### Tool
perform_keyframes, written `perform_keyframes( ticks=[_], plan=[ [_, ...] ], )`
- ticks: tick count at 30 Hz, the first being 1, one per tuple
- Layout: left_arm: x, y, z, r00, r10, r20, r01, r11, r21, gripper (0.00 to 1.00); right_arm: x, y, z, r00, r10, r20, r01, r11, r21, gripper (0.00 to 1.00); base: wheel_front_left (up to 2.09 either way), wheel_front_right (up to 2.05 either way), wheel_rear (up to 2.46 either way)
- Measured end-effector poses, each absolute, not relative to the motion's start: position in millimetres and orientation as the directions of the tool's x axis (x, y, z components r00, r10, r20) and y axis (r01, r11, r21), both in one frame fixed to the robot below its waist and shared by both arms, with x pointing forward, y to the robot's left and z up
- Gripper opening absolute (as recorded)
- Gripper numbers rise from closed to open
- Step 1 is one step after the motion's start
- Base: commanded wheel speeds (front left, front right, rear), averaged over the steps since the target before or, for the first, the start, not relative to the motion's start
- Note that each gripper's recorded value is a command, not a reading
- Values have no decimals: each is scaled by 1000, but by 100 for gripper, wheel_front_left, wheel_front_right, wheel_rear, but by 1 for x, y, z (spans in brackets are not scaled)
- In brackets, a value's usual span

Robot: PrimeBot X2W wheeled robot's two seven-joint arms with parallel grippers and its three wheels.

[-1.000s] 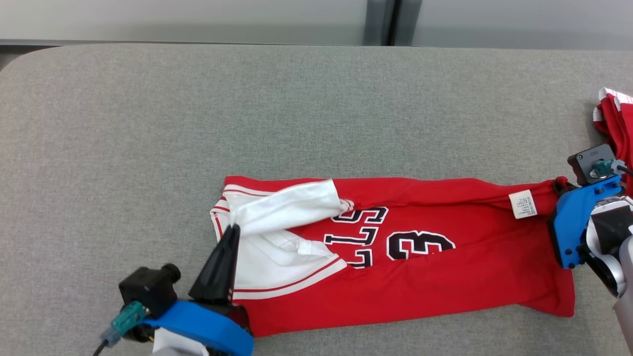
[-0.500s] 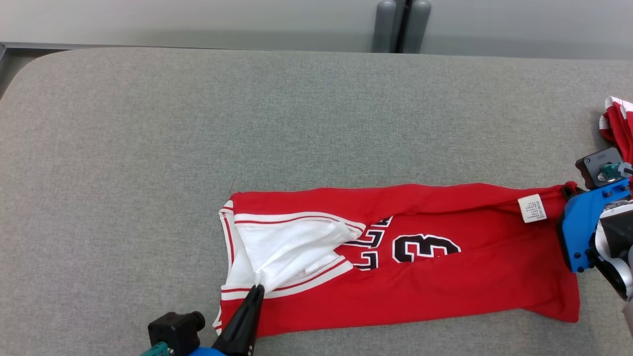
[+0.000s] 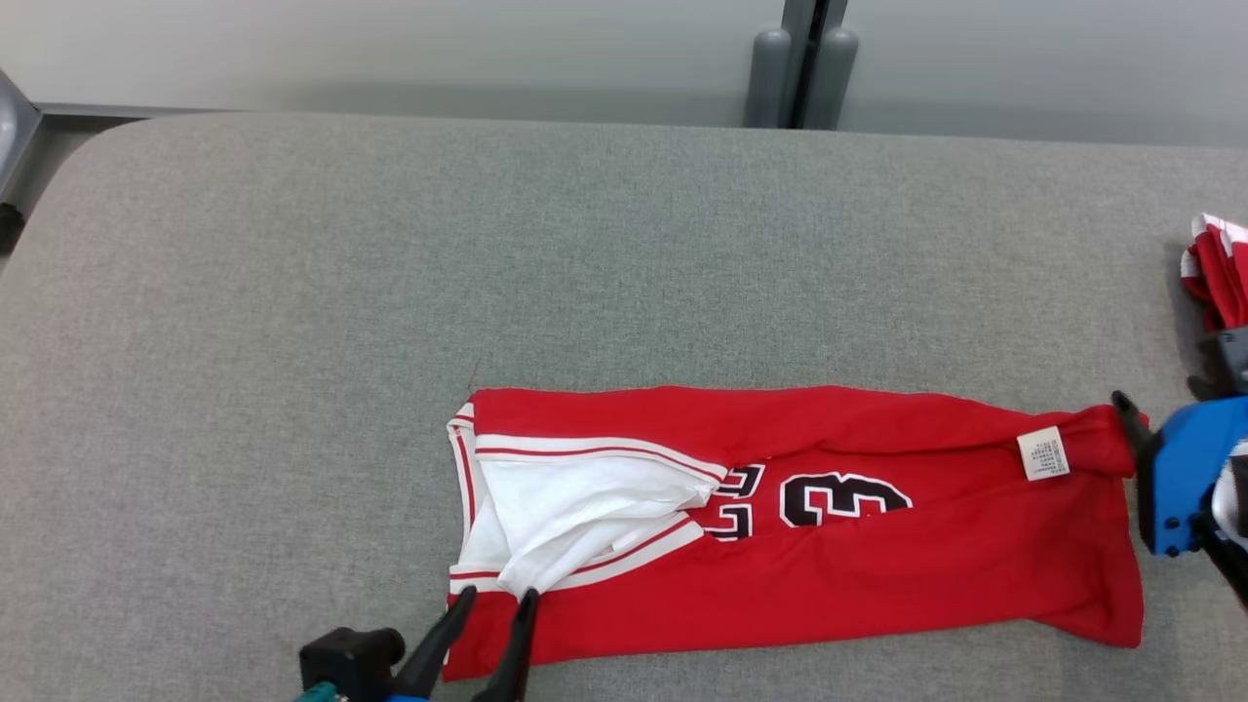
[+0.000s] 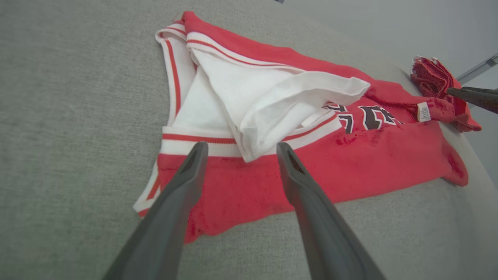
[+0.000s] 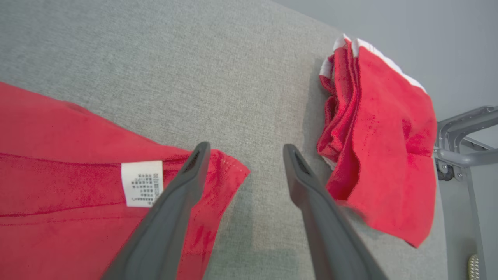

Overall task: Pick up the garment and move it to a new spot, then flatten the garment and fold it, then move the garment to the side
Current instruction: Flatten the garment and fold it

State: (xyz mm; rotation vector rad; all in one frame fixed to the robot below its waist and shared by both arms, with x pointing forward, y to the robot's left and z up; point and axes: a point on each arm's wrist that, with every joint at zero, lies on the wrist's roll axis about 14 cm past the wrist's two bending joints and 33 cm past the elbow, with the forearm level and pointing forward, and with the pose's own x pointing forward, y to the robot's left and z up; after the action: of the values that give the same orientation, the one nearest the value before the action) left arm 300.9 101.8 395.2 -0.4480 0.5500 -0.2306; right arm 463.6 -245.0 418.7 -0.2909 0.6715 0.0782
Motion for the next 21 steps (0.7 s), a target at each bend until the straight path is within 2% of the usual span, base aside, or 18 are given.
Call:
perform_keyframes(
  ticks=[7,10,16,21],
  plan=[
    [330,136,436,941,-220,-258,97,904,-416,100,450,-238,454,876,-4,-483,-74,987,-142,100,0,0,0],
    [354,156,475,983,-153,-105,106,926,-364,100,441,-227,462,897,14,-442,-56,995,-82,100,0,0,0],
    [372,171,517,994,-84,70,100,953,-285,100,426,-213,467,920,25,-392,-21,1000,16,100,0,0,0],
    [381,179,518,994,-48,97,72,961,-268,100,418,-213,455,915,13,-404,25,996,87,100,0,0,0]
  ],
)
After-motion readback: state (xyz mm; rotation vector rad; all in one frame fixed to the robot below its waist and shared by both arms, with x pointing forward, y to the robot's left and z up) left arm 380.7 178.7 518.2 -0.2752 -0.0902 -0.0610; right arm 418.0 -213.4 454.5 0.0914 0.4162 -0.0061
